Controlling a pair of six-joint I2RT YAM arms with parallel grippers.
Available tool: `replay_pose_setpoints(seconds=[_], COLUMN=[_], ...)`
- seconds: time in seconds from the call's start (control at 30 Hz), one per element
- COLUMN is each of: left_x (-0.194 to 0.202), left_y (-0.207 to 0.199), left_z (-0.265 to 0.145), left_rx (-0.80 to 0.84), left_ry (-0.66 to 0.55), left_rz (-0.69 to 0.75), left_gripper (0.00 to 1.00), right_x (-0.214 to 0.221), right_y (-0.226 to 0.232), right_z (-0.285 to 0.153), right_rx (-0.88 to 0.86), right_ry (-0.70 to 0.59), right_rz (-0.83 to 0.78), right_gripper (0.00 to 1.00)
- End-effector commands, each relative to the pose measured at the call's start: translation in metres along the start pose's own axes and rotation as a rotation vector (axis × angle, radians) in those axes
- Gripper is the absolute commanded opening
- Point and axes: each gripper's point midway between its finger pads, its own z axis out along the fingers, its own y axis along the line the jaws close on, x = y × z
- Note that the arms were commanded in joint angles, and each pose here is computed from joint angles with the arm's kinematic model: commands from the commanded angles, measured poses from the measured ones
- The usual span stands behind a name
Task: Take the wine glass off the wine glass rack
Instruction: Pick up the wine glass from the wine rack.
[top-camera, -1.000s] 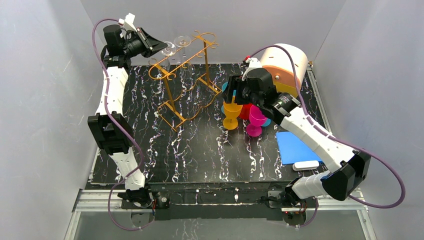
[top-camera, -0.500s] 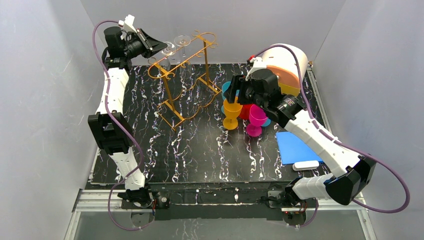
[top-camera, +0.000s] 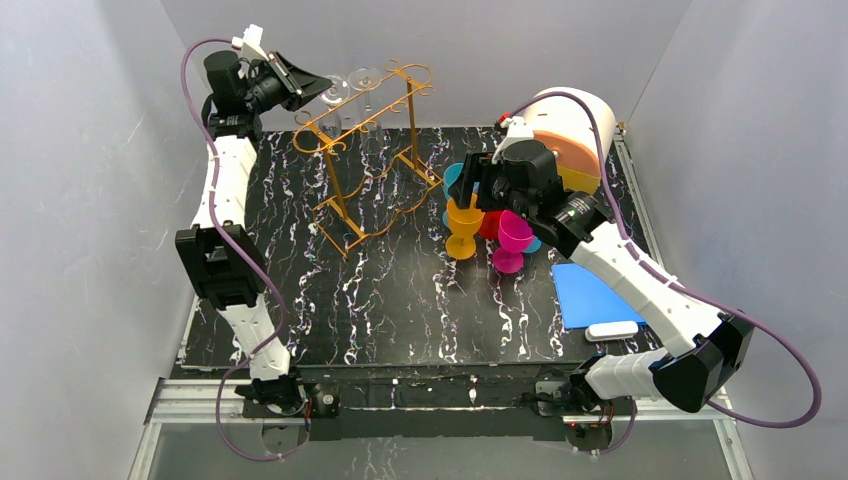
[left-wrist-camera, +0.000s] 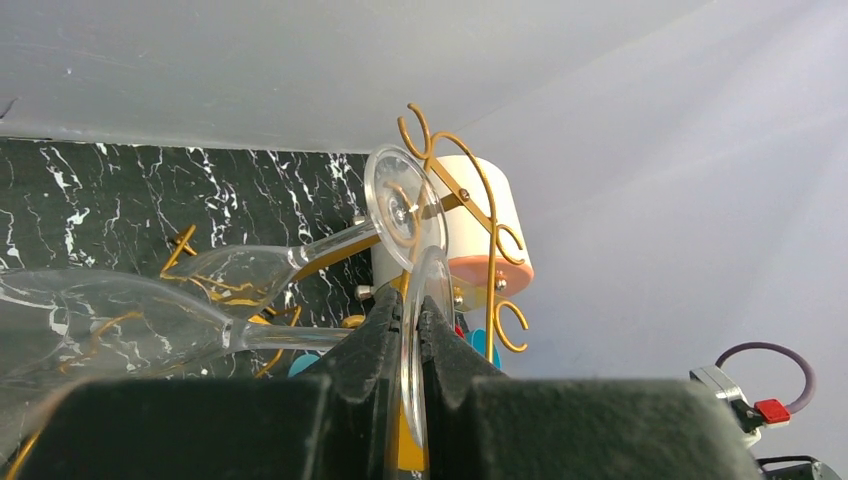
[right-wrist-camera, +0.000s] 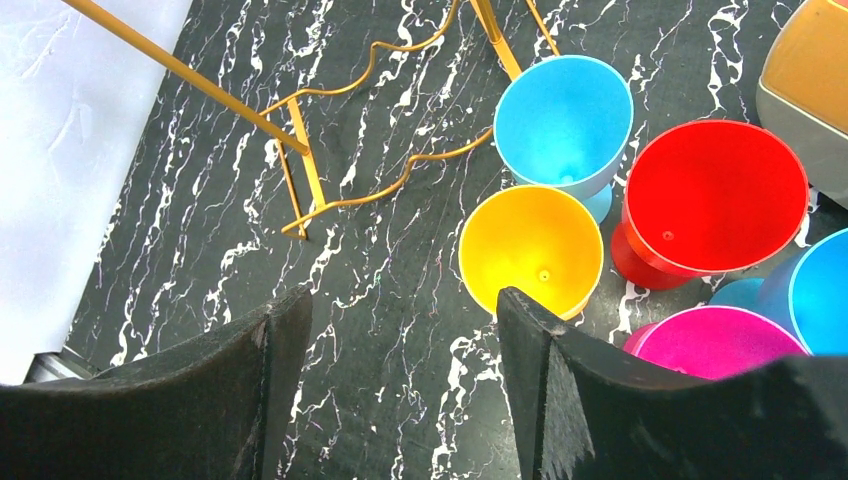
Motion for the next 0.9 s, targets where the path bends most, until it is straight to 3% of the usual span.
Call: replay_pose_setpoints(seconds=[0.0,0.47,0.6,0.87], left_x=[-0.027,-0.047,-0.054,-0.072], left_y=[-0.036,-0.031,-0.006,0.004], left_z=[-0.016,-0.016,-0.029,-0.081], left_rx=[0.048,0.02,-0.165,-0.465], left_ry=[-0.08,-0.144,-0.232,-0.393], left_rz=[0.101,0.131,0.131,0.193], left_gripper=[0.0,0.0,0.0,0.0], right_x=[-0.017,-0.02,-0.02,-0.018], right_y=[0.003,0.003,0.004,0.007], right_z=[-0.011,-0.015,-0.015,-0.01], right_rx=[-0.018,-0.018,-0.032,-0.043], right_ry=[-0.061,-0.075,-0.083,-0.08], right_rz=[0.01,0.022,0.017,0.028], right_gripper=[0.76,0.76,0.77,0.77])
